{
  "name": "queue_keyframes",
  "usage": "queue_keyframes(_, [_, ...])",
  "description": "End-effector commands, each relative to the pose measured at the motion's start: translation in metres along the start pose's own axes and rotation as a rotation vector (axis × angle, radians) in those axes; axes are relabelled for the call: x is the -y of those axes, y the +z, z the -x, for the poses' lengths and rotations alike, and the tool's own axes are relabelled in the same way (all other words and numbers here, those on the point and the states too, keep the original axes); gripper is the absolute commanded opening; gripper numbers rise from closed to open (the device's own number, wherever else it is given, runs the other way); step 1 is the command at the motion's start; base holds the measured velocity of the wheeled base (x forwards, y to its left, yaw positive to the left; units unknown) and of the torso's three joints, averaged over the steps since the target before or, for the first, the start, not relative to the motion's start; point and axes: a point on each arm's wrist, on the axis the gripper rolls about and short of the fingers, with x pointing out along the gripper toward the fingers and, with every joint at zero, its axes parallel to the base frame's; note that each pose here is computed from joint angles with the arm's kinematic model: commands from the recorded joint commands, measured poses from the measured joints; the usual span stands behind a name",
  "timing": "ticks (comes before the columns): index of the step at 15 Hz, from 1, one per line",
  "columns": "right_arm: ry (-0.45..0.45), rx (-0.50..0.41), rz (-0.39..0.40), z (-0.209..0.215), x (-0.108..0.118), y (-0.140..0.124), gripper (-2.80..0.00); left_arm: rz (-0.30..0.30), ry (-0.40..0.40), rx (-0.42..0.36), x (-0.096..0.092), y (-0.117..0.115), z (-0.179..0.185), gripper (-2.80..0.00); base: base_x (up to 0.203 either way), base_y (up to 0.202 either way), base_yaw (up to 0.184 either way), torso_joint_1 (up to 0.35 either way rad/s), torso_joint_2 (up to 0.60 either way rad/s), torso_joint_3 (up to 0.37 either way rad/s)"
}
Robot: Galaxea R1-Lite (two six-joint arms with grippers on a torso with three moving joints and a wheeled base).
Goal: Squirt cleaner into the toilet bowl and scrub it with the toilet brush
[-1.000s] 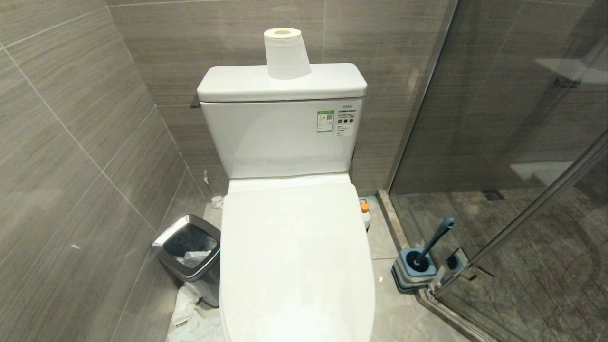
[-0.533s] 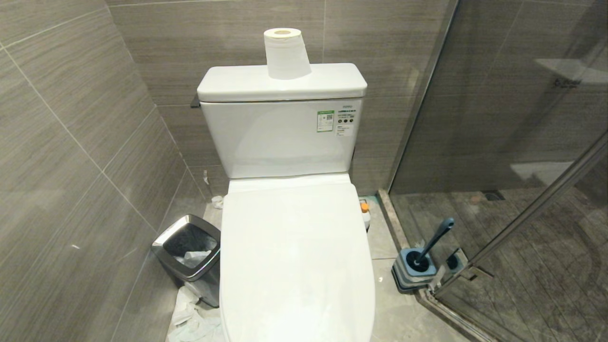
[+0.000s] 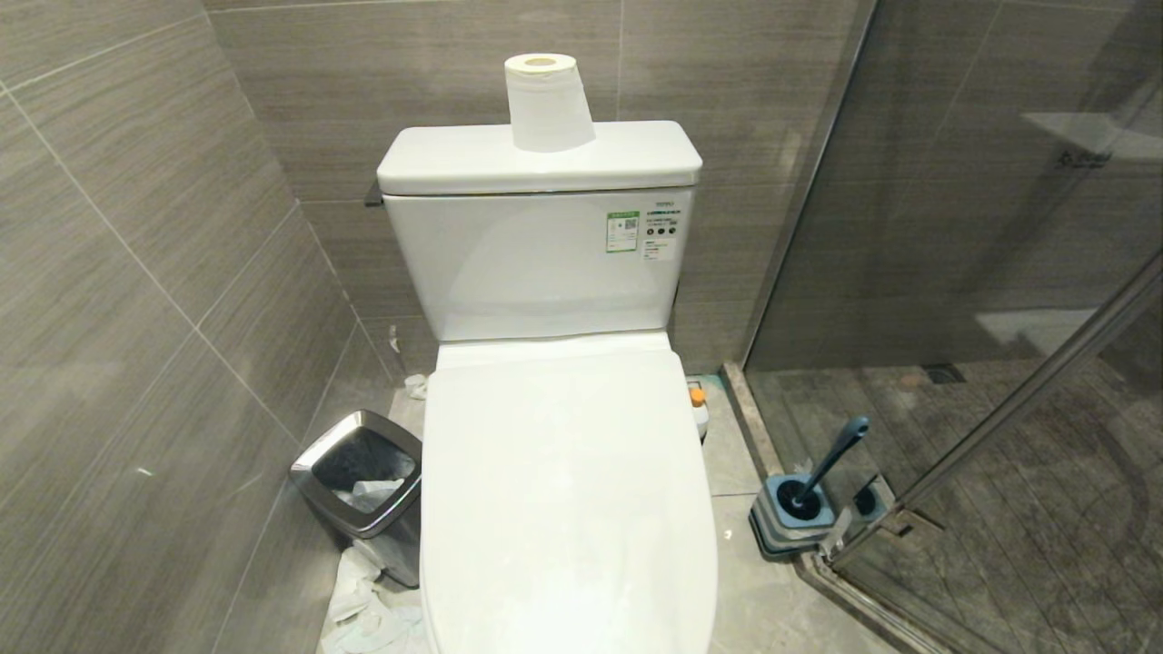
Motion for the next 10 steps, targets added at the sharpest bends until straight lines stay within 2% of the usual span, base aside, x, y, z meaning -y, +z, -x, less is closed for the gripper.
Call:
queue_keyframes(1, [0.0, -0.001, 0.0, -0.0001, 0.0, 0.0, -2.8, 0.0, 0.001, -0.001, 0.0, 0.0001, -0.0001, -2.8, 0.0, 0.0, 0.0, 0.0, 0.0, 0.0])
queue_keyframes(10, [0.001, -0.001, 0.0, -0.0001, 0.0, 0.0, -2.8, 0.0, 0.0, -0.001, 0.0, 0.0001, -0.0001, -2.8, 0.0, 0.0, 0.0, 0.0, 0.0, 0.0])
